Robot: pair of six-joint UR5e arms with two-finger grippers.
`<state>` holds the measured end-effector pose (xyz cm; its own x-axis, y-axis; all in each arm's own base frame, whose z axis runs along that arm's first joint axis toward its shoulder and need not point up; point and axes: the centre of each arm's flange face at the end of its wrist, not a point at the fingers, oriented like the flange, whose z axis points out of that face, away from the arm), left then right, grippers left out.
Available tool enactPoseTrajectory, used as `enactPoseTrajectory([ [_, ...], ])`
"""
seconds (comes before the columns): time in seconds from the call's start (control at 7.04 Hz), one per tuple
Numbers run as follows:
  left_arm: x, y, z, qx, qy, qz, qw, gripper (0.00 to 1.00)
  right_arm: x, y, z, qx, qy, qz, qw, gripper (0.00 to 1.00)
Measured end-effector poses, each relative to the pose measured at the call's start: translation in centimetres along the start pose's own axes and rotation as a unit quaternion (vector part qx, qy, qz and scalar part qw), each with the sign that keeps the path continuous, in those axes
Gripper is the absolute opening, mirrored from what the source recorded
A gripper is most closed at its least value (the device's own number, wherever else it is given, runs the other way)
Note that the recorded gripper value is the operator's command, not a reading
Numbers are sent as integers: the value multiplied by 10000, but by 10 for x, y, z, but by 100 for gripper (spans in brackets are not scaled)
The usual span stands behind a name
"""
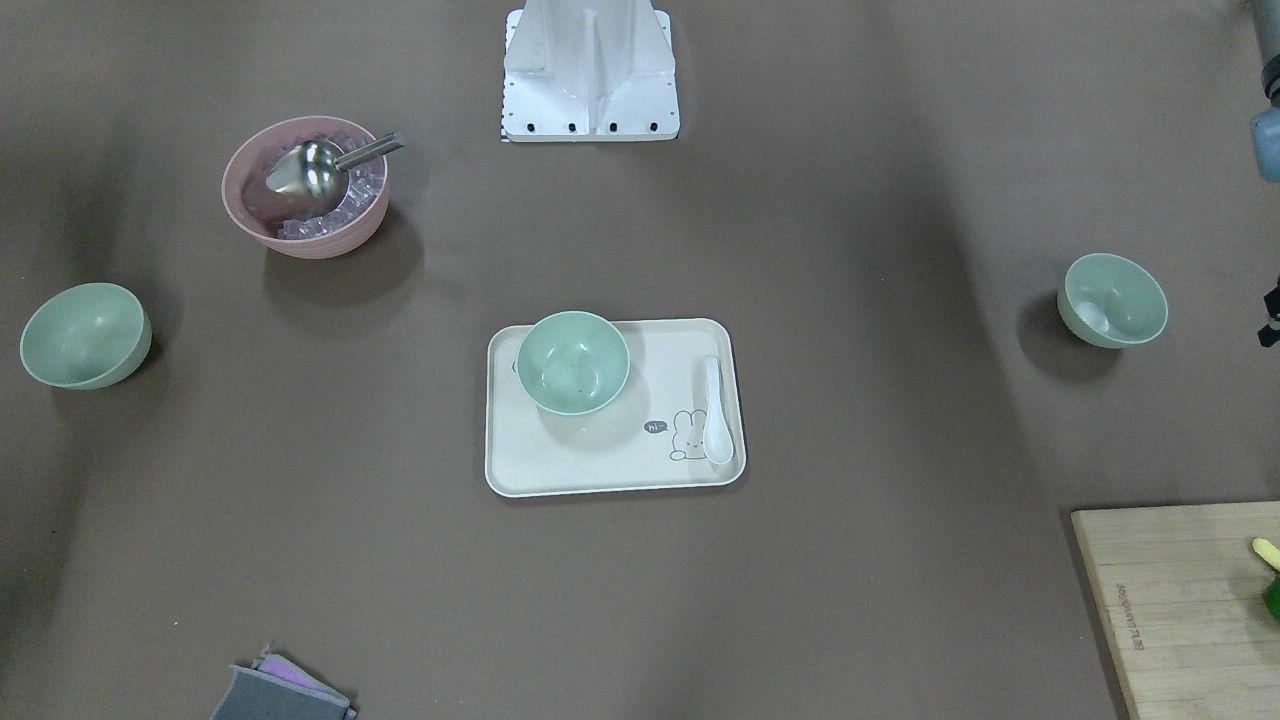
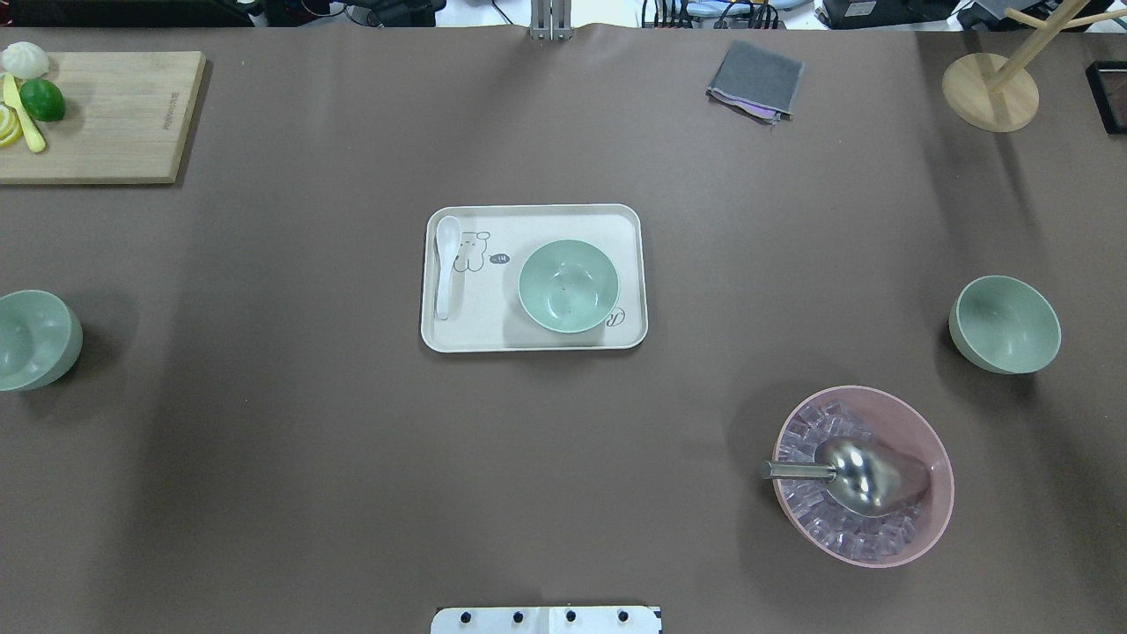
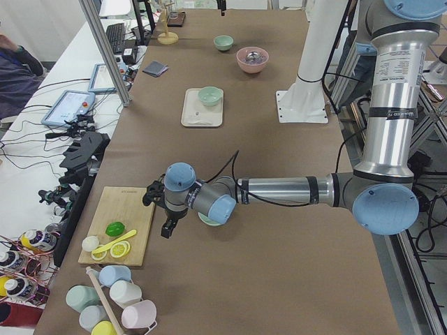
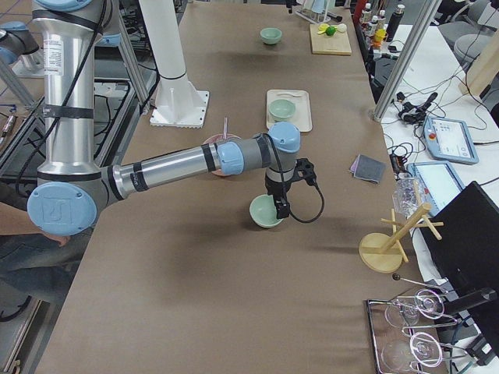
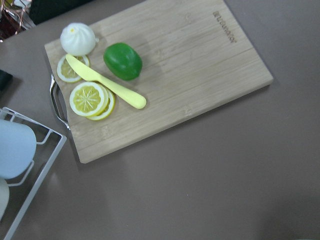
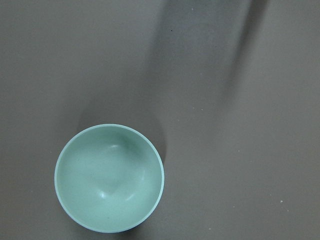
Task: Stack green bowls together
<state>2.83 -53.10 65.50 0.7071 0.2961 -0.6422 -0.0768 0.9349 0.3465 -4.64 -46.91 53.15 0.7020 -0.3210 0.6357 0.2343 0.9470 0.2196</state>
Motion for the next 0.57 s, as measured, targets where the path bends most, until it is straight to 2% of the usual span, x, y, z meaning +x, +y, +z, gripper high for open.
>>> enactPoseTrajectory([
  [0.28, 4, 30, 27, -338, 334, -269, 9985, 93, 7, 3, 14, -143, -13, 76, 9999, 100],
  [0.57, 3, 82, 39, -381, 601, -576, 9958, 82, 10, 3, 19, -201, -19, 103, 9997, 100],
])
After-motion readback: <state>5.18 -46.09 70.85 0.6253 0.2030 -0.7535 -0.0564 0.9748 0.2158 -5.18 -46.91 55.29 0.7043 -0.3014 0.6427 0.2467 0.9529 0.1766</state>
